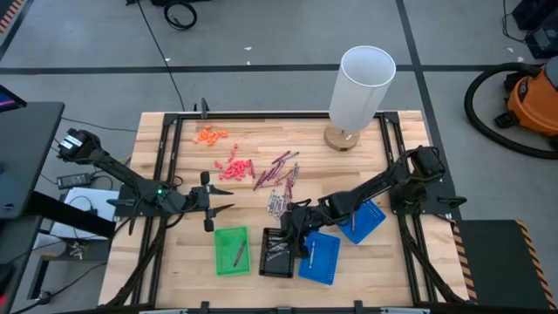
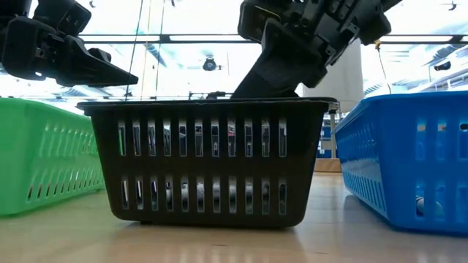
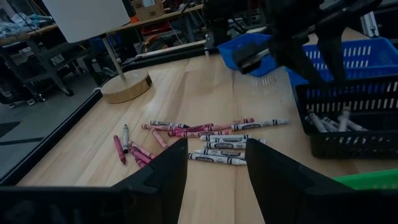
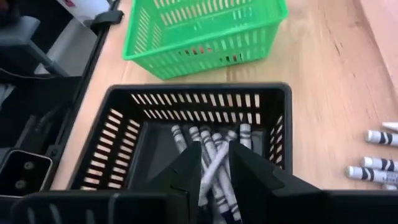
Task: Sort crayons
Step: Put the red crayon into the green basket
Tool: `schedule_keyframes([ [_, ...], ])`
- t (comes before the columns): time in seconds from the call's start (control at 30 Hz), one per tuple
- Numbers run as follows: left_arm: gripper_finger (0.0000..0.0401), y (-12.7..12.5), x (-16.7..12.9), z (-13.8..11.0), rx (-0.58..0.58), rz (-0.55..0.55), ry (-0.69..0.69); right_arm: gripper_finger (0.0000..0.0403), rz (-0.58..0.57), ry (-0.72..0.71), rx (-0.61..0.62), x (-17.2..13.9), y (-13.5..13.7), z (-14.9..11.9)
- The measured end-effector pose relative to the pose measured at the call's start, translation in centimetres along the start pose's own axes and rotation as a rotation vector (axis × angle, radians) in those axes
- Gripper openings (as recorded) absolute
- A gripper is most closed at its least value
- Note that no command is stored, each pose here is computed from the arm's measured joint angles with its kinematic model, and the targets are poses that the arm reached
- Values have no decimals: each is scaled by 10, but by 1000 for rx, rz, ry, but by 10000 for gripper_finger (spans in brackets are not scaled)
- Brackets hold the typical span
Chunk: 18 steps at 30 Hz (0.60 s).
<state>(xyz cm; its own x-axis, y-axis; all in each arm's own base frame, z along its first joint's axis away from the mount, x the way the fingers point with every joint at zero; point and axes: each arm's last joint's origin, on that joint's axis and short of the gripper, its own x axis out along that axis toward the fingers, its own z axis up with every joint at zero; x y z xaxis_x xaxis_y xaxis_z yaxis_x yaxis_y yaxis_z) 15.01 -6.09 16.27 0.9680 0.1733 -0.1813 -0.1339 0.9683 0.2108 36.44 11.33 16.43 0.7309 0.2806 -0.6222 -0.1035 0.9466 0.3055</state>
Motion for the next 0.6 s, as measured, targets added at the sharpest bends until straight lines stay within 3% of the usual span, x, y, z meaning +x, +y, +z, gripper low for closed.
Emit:
schedule_keyframes([
  [0.1, 173, 0, 0, 0, 0, 0, 0, 89, -31, 34, -15, -5, -7, 8],
  [0.23, 173, 0, 0, 0, 1, 0, 1, 89, -188, 3, -5, -19, -18, 20],
  [0.6, 173, 0, 0, 0, 2, 0, 1, 103, -577, 56, 189, -23, -70, 12],
])
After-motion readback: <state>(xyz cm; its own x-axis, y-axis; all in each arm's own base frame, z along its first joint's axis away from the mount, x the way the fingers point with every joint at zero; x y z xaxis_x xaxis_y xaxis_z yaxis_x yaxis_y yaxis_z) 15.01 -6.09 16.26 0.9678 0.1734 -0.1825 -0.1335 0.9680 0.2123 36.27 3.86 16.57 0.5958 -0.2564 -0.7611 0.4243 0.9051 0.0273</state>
